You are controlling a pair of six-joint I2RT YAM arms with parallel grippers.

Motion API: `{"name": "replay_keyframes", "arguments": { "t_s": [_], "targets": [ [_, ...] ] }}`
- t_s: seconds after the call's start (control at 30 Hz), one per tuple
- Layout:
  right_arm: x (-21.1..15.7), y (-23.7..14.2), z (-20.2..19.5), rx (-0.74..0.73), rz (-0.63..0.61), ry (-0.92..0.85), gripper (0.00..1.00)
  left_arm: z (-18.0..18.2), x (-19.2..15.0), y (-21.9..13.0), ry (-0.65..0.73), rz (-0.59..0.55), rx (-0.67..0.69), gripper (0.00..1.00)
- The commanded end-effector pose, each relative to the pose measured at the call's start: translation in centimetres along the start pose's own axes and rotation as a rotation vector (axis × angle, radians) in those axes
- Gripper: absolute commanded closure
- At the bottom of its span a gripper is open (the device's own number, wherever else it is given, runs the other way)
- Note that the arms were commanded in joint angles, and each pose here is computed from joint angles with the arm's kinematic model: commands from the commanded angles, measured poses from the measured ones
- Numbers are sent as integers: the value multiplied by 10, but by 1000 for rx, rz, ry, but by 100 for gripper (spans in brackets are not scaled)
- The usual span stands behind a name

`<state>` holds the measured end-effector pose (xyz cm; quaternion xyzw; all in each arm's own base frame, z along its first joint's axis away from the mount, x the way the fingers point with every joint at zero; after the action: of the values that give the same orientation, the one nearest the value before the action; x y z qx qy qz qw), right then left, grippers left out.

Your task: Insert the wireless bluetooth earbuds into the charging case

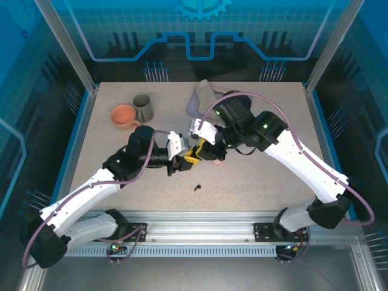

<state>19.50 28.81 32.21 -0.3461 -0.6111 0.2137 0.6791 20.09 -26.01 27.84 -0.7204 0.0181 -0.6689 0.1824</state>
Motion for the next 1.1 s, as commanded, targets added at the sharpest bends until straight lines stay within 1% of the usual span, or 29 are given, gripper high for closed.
{"name": "replay_keyframes", "arguments": {
  "t_s": [0.0, 0.2, 0.9, 1.0, 1.07],
  "targets": [
    [4, 4, 7, 37, -7, -1, 78, -4, 25, -3, 56, -66, -13, 100],
    [5, 4, 8, 42, -7, 3, 77, -5, 28, -3, 57, -94, -11, 100],
    [18, -13, 4, 10, -53, 2, 73, -2, 31, 0, 49, -126, -8, 100],
    [20, -15, 3, 5, -59, 4, 71, -2, 30, 1, 46, -124, -11, 100],
    [21, -16, 2, 2, -65, 7, 67, -2, 30, 0, 48, -125, -11, 100]
  ]
}}
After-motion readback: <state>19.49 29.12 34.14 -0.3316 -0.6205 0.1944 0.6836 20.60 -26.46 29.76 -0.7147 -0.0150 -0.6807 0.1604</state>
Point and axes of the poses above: each hand's point on the last joint's axis, 136 mm out from that joint toward the fingers, its own y axis out along the fingers, its own z axis along the line the jaws close on, x = y × z, the point moved 2 cm from there along -y, back along the fingers, and after that the axes turned 1 degree about -y, right-handed, at the moved point
